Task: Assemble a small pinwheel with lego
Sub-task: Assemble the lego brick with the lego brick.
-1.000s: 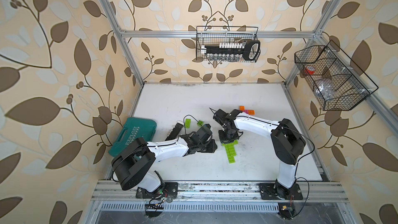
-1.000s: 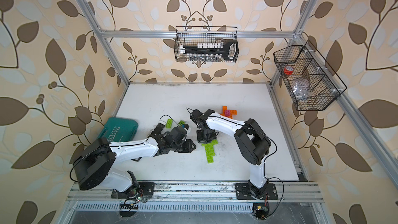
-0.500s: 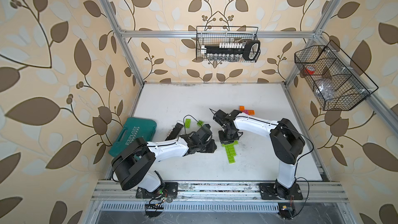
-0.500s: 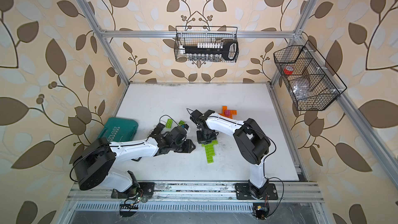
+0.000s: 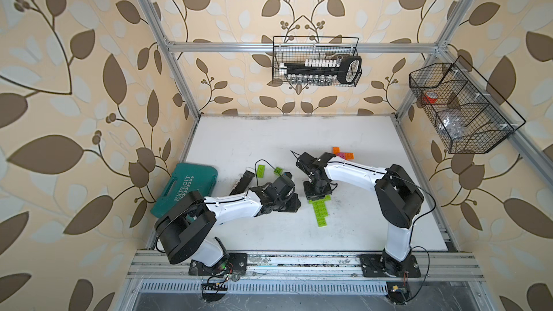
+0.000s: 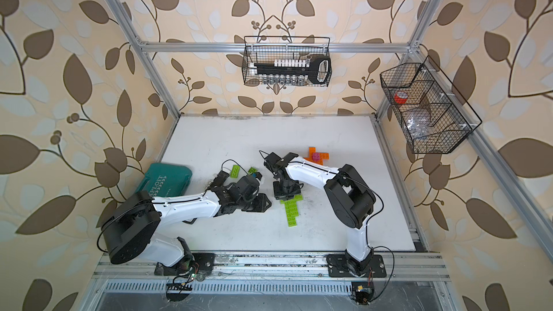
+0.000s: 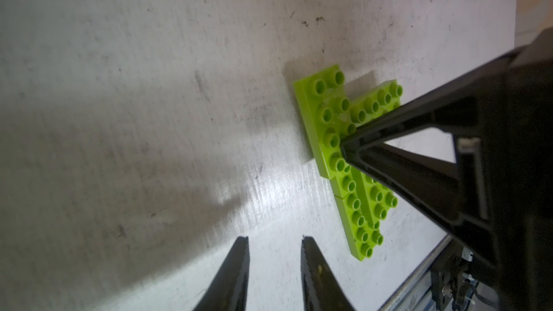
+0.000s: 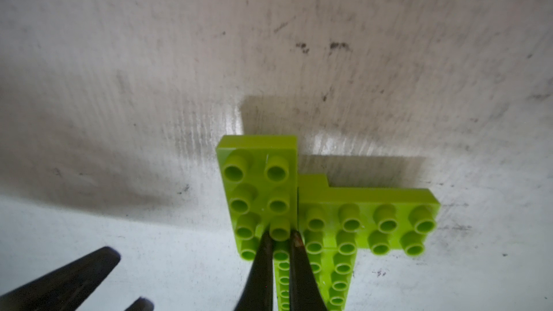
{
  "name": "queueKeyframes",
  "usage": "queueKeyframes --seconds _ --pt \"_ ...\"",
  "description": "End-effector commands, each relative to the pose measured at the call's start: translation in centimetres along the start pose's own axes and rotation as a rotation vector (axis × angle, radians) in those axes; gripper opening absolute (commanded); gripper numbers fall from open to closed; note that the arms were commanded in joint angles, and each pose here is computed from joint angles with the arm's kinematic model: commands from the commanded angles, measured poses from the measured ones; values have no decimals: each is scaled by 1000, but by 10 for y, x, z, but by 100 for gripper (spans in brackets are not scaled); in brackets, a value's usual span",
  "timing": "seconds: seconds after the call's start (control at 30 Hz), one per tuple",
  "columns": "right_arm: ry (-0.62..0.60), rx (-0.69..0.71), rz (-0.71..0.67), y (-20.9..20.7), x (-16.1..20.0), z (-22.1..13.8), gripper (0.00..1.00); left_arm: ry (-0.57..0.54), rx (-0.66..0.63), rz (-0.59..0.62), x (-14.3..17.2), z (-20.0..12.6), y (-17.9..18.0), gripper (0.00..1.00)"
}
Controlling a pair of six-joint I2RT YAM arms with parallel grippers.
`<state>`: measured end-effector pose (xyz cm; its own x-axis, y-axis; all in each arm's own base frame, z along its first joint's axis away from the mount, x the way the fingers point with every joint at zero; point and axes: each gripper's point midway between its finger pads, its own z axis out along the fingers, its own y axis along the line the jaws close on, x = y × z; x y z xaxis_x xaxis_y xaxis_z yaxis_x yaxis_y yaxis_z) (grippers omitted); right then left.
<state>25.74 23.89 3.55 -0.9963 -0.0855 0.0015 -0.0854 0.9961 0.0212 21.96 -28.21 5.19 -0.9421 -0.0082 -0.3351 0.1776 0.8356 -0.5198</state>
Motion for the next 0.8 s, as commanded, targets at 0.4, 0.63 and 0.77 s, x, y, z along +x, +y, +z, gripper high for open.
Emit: queueKeyframes --seconds 0.4,0.63,0.77 --pt "57 99 -62 -14 6 30 7 -36 -11 29 -11 -6 -7 32" --pt "21 57 -48 -7 1 9 8 -43 -13 35 -14 -8 -8 32" --pt "3 36 -43 -4 -1 0 9 -43 -16 31 -12 -8 -7 32"
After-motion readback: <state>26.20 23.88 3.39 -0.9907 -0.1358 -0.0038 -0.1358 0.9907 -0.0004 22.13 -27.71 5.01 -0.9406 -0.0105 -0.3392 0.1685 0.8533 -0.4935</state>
